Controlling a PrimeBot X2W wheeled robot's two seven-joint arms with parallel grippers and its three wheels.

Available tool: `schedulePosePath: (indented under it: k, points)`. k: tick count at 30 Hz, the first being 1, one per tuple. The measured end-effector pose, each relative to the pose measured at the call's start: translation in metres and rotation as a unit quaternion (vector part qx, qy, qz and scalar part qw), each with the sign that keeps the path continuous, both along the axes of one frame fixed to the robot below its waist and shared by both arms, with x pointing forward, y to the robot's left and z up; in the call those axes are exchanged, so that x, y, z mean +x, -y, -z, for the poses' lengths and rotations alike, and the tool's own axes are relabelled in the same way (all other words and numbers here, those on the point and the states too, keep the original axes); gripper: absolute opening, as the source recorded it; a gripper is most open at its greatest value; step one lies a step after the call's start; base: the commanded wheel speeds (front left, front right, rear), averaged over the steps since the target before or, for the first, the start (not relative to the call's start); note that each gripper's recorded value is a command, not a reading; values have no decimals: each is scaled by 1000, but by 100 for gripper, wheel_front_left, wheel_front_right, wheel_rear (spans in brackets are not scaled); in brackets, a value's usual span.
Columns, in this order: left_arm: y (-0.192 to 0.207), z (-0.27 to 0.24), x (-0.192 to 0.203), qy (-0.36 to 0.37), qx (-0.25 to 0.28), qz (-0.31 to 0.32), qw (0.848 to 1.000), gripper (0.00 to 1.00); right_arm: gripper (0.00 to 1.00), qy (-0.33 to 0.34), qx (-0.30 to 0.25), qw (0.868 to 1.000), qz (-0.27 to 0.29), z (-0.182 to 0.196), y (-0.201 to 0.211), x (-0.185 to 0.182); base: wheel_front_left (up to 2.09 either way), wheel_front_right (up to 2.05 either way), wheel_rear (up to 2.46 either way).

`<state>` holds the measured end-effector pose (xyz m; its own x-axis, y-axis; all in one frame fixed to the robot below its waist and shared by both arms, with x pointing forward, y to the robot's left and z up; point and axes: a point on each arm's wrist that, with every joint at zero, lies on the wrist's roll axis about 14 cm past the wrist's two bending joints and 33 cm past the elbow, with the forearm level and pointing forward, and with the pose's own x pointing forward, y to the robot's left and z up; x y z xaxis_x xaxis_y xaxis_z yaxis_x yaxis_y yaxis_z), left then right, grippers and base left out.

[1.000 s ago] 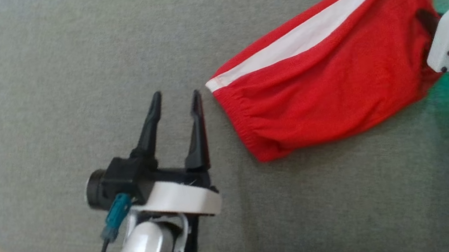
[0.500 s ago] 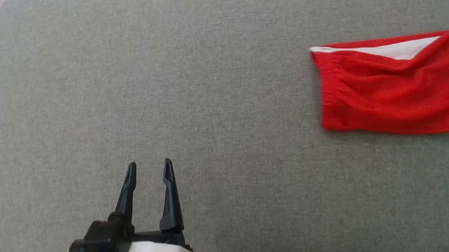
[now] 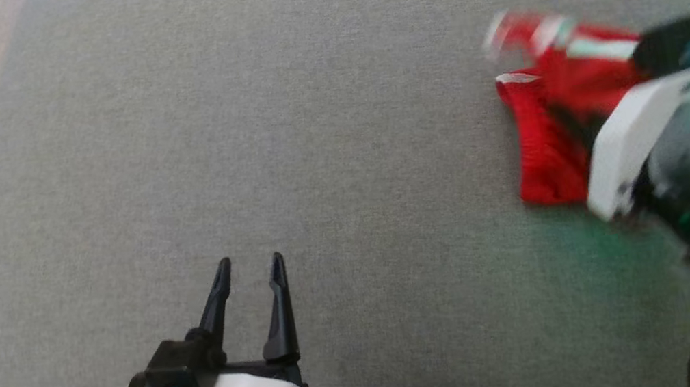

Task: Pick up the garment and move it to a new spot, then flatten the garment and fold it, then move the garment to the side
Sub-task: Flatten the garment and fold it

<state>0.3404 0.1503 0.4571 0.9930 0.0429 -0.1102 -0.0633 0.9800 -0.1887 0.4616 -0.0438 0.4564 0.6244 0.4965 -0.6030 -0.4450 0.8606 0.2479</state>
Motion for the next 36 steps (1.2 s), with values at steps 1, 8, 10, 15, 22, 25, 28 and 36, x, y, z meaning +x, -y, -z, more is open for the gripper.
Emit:
schedulePosePath:
  k: [1, 8, 10, 15, 22, 25, 28, 36]
  points:
    - [0, 0, -1, 0, 0, 0, 1000, 100, 0, -15, -4, 1000, -8, 11, -5, -8, 0, 0, 0]
    - [-6, 3, -5, -6, 2, -10, 1000, 100, 5, -22, -7, 1000, -17, 35, -20, -19, 0, 0, 0]
    - [-5, 4, -5, -8, 3, -10, 1000, 100, 35, -17, -3, 1000, -10, 36, -21, -17, 0, 0, 0]
    - [-2, 3, -5, -5, 1, -4, 1000, 100, 100, 24, 32, 999, 14, 20, -23, -9, 0, 0, 0]
    - [3, 0, -11, 0, 3, 3, 1000, 100, 100, 115, 78, 990, 40, -24, -14, -16, 0, 0, 0]
    - [2, 0, -16, 1, 8, 5, 1000, 100, 100, 162, 55, 983, 72, -28, 16, -26, 0, 0, 0]
    - [-2, -7, -17, 14, 13, 2, 1000, 100, 100, 213, 30, 969, 124, -32, 58, -31, 0, 0, 0]
    - [-2, -13, -28, 25, 16, 4, 1000, 100, 78, 272, -37, 944, 184, -16, 116, -50, 0, 0, 0]
